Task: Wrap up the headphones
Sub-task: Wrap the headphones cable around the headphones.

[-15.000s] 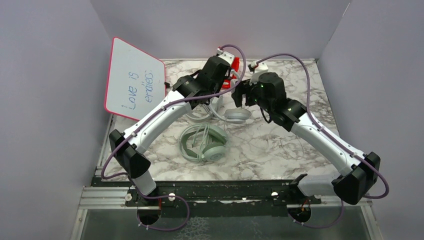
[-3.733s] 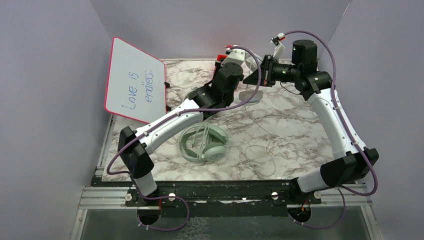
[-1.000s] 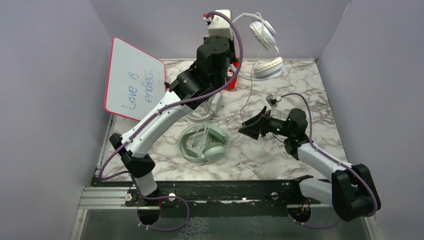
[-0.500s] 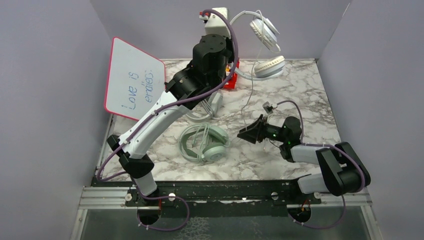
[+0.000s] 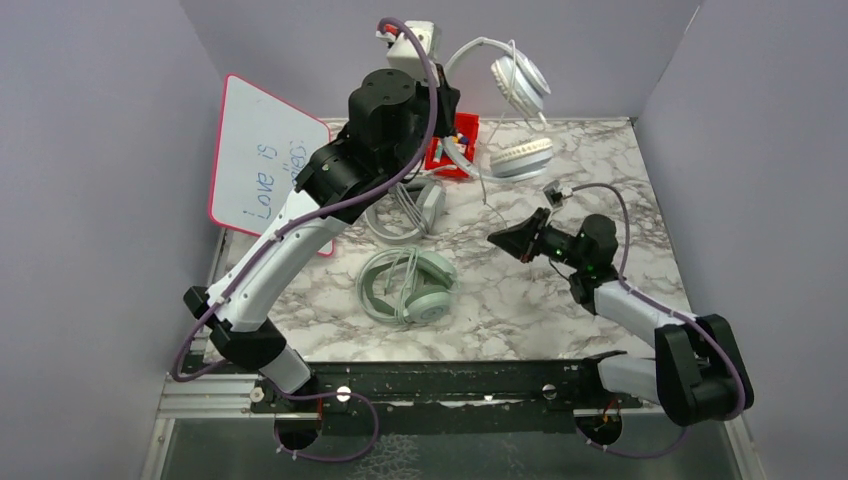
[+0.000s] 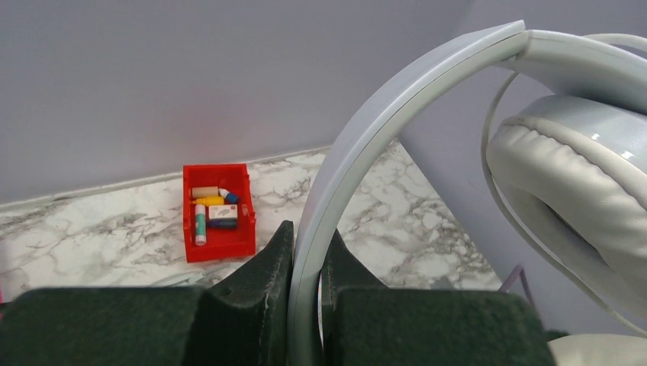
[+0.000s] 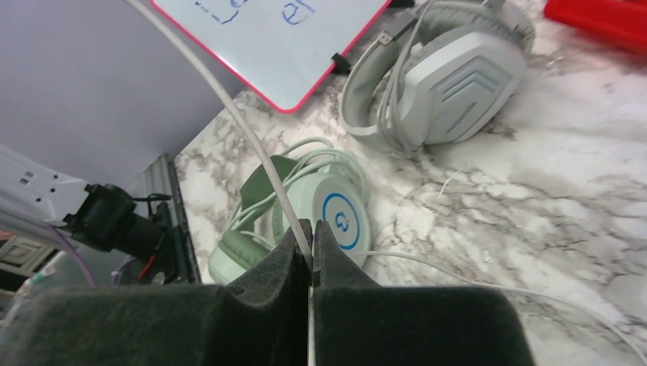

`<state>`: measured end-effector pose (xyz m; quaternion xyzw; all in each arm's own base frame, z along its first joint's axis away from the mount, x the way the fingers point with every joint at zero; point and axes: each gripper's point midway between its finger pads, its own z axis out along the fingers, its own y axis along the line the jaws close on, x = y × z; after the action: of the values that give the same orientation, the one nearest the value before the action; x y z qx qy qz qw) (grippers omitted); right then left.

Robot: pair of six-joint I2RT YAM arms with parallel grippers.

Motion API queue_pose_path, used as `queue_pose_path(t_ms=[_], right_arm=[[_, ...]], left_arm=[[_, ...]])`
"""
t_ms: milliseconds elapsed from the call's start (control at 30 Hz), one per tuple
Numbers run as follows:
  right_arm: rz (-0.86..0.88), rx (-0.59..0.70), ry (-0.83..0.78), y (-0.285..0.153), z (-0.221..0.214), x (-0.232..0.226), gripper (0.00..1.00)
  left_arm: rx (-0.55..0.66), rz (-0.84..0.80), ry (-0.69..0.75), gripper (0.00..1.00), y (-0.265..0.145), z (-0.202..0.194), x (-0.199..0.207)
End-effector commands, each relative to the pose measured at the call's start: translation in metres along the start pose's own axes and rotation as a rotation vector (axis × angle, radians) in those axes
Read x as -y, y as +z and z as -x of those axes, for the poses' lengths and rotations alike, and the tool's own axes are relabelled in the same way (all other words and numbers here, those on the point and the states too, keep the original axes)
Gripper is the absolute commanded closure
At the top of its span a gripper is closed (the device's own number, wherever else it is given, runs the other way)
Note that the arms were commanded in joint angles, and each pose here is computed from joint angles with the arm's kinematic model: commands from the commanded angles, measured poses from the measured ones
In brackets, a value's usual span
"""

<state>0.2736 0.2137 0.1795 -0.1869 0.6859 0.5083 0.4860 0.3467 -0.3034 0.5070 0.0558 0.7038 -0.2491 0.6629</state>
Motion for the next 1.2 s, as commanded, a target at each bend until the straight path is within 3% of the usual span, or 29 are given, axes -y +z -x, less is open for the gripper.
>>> queue_pose_path(t_ms=[0, 133, 367, 700, 1000, 1167], right_arm=[[-0.093, -0.078, -0.056, -0.005, 0.004, 0.017, 0.98], [-0.123, -0.138, -0.074, -0.004, 0.015, 0.02, 0.98], [-0.217, -0.278, -0.035, -0.012, 0.042, 0.027, 0.99], [-0.35, -0.36, -0.027, -0.025, 0.089, 0.013, 0.99], [-0.413, -0.399, -0.041, -0.036, 0.113, 0.002, 1.0], [-0.343, -0.416, -0.009, -0.033, 0.12, -0.017, 0.99]], left_arm=[[-0.013, -0.231, 0.017, 1.0, -0.03, 0.005, 0.021], [-0.097, -0.418, 0.102, 1.0, -0.044, -0.027, 0.042], [-0.227, -0.539, 0.274, 1.0, -0.073, -0.096, 0.03], [-0.367, -0.424, 0.51, 1.0, -0.061, -0.167, -0.02], [-0.447, -0.324, 0.615, 1.0, -0.049, -0.199, -0.048], [-0.475, -0.243, 0.66, 1.0, -0.038, -0.208, -0.063]])
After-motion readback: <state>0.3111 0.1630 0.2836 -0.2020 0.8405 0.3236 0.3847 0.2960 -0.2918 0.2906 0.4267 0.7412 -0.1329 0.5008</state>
